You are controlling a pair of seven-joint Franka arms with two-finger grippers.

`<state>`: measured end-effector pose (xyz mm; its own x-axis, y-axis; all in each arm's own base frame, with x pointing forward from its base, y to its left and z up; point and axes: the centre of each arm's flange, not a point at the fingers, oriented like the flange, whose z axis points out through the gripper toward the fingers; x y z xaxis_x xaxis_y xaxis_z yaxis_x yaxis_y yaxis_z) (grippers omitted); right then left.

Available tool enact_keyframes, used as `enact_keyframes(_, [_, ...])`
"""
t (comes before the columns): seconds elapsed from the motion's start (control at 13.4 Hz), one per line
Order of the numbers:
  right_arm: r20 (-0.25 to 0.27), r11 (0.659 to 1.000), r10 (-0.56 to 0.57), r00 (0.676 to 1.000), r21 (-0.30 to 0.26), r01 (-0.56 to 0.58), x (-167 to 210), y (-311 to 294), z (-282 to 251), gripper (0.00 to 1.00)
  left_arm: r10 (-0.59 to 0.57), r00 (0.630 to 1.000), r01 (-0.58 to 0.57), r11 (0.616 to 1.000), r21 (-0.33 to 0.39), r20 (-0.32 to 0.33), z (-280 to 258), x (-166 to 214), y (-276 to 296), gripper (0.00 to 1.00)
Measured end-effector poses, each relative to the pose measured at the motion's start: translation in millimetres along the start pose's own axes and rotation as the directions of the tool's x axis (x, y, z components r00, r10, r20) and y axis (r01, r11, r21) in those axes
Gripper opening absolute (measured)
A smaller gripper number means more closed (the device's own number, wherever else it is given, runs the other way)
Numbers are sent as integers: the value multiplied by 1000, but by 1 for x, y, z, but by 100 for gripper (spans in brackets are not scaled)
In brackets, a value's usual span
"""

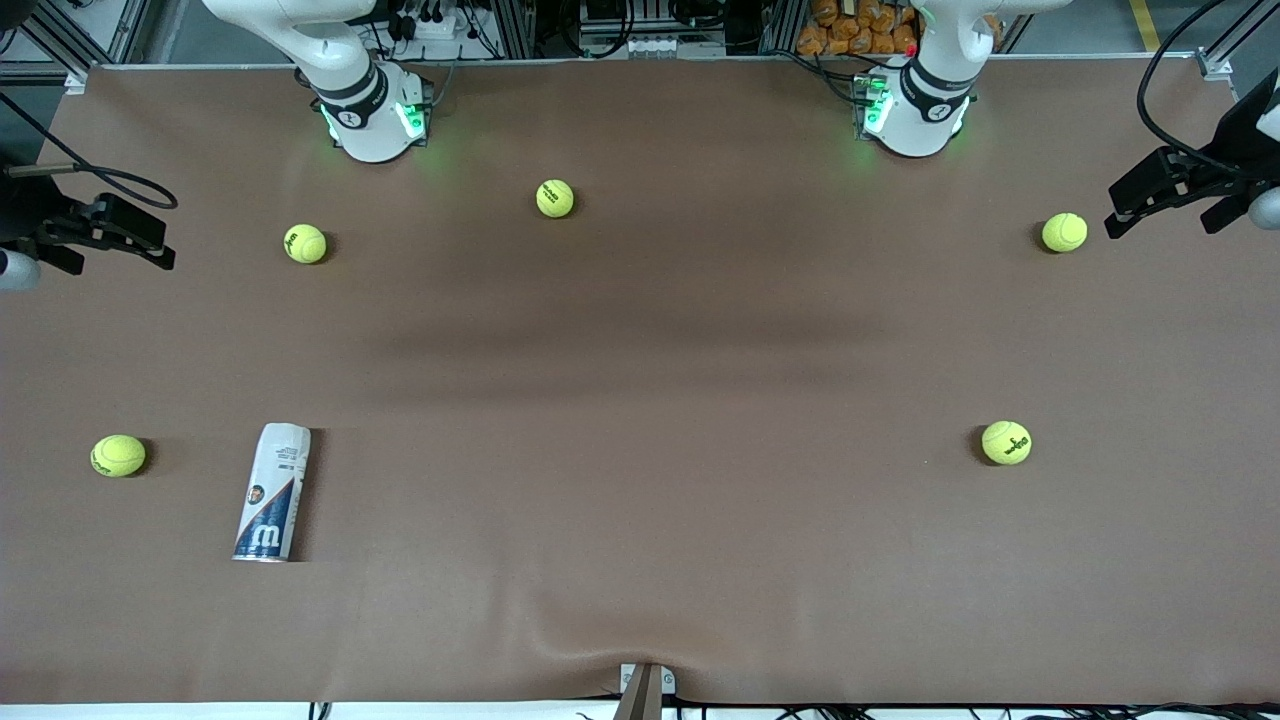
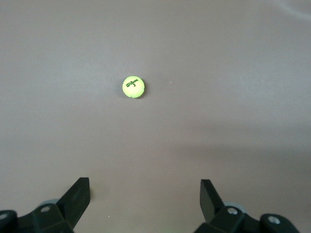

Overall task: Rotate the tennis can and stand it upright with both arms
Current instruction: 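Reach the right gripper down to the lying Wilson tennis can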

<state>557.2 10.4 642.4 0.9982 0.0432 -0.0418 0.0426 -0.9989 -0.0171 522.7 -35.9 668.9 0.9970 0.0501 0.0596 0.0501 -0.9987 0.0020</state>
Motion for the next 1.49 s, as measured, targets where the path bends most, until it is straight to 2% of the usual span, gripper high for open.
enact_keyframes(0.67, [2,1000,-10,1000,-1,10,3,-7,4,100,2,1000,-2,1000,1,20,10,5,0,100])
enact_keyframes(0.89, [28,1000,-3,1000,-1,3,8,-4,17,100,8,999,-8,1000,2,36,18,9,4,100])
enact_keyframes(1.27, [120,1000,21,993,-8,-20,64,8,124,100,11,999,-11,1000,3,52,27,13,6,100])
enact_keyframes(1.49, [131,999,30,991,-15,-28,103,14,203,100,13,998,-13,1000,3,62,33,16,7,100])
